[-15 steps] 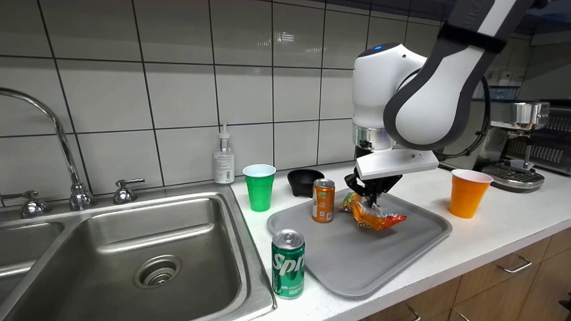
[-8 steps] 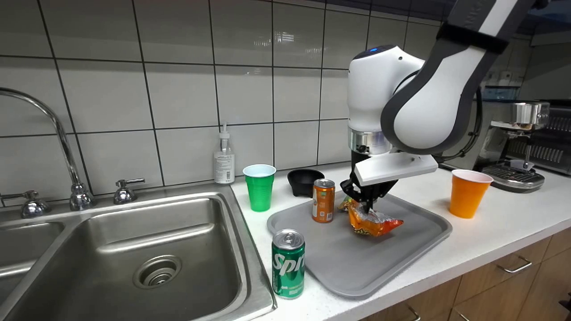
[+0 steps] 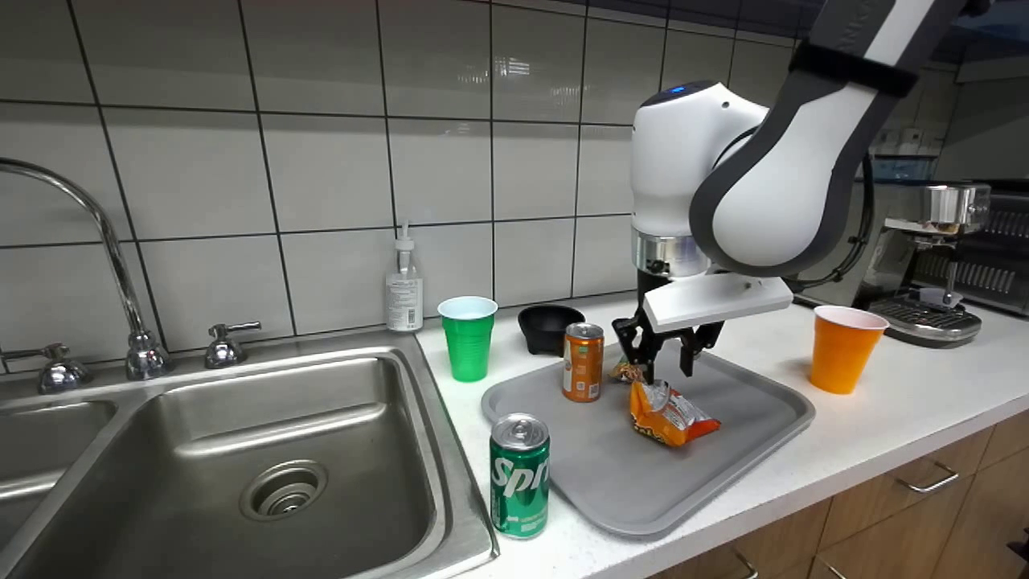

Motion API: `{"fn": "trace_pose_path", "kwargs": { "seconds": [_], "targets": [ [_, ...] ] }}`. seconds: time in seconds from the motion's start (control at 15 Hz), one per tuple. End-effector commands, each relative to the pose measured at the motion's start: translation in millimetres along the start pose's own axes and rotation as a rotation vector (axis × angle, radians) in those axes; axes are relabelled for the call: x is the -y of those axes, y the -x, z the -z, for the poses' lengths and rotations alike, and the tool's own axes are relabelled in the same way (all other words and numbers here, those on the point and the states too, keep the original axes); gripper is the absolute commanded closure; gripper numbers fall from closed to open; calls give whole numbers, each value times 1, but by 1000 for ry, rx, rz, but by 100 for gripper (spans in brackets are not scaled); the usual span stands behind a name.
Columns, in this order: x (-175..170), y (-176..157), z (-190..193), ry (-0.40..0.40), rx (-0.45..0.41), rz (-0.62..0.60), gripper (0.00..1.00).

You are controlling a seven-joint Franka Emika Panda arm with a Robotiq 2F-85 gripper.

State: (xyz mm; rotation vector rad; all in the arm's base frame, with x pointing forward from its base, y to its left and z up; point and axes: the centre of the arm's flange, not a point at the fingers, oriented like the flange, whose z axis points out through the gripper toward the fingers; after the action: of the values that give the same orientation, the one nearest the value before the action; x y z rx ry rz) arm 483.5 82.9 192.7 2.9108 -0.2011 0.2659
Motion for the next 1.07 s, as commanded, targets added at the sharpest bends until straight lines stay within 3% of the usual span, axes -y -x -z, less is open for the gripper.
{"fn": "trace_pose_path", "kwargs": {
  "seconds": [0.0, 0.13, 1.0],
  "targets": [
    [-23, -10, 10, -7, -17, -28, 13],
    [-35, -15, 10, 4, -23, -56, 0],
    [-112, -62, 23, 44, -85, -265, 0]
  ]
}}
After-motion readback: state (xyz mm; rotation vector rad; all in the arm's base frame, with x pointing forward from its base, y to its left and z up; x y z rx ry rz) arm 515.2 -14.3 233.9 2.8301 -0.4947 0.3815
